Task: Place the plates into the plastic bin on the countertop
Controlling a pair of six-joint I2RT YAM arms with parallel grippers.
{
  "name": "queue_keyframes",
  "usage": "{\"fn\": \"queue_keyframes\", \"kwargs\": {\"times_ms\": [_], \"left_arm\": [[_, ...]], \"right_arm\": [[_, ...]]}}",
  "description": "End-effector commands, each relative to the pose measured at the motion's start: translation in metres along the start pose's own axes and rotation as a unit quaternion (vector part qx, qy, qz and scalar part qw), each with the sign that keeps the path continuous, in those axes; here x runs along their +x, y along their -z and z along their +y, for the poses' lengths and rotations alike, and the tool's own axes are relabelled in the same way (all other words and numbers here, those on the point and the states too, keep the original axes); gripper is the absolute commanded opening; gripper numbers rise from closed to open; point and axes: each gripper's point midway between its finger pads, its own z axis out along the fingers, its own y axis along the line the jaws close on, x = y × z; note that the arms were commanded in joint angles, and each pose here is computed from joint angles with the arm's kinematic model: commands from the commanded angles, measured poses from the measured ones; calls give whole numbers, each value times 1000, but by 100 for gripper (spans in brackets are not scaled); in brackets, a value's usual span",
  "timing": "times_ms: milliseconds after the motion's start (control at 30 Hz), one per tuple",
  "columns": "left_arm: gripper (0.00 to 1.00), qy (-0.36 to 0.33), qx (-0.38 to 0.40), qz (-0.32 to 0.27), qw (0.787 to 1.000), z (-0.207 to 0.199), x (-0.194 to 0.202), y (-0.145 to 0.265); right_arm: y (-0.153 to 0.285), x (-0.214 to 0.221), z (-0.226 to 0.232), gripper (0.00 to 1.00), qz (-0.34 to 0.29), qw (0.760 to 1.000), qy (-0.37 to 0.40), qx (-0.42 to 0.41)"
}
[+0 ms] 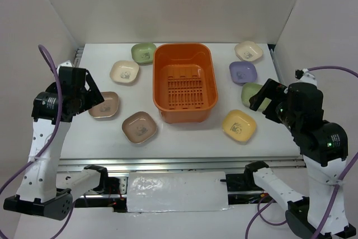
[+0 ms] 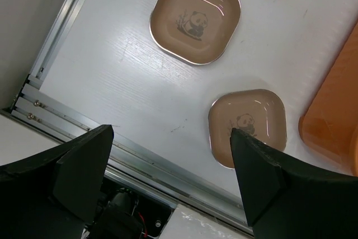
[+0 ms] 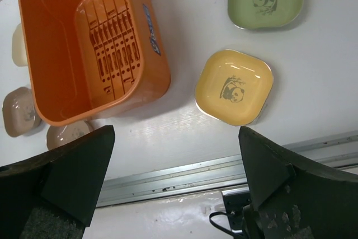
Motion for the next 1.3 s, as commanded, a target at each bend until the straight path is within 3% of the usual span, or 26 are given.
{"fn": "queue_keyframes", "kwargs": {"times_ms": [0,167,333,500,600,700,833,1200,1233,1267], "left_arm": [[99,-4,-12,-14,1000,8,-8,3],[99,1,4,-4,1000,4,-2,1],[99,-18,25,31,999,-5,10,-7],[99,-45,36,51,997,-7,20,-12],[99,-61,38,54,996,-8,27,-15],[99,-64,44,63,995,-10,31,-16],[99,-65,56,64,994,-17,29,-19],[99,-67,77,72,992,-33,22,-25],[99,-66,78,73,992,-34,22,-25],[99,-68,83,76,991,-36,22,-26]], "right_arm": [[6,-15,-6,100,-37,999,-13,16],[-11,-1,-22,100,-28,997,-48,58],[-77,68,-51,100,78,986,-91,120],[-126,123,-87,100,125,970,-153,142],[-151,131,-97,100,149,962,-163,158],[-158,117,-99,100,156,954,-192,170],[-176,148,-107,100,207,931,-232,191],[-196,201,-136,95,221,904,-247,271],[-197,209,-140,94,231,899,-247,279],[-201,211,-140,87,229,899,-249,277]]}}
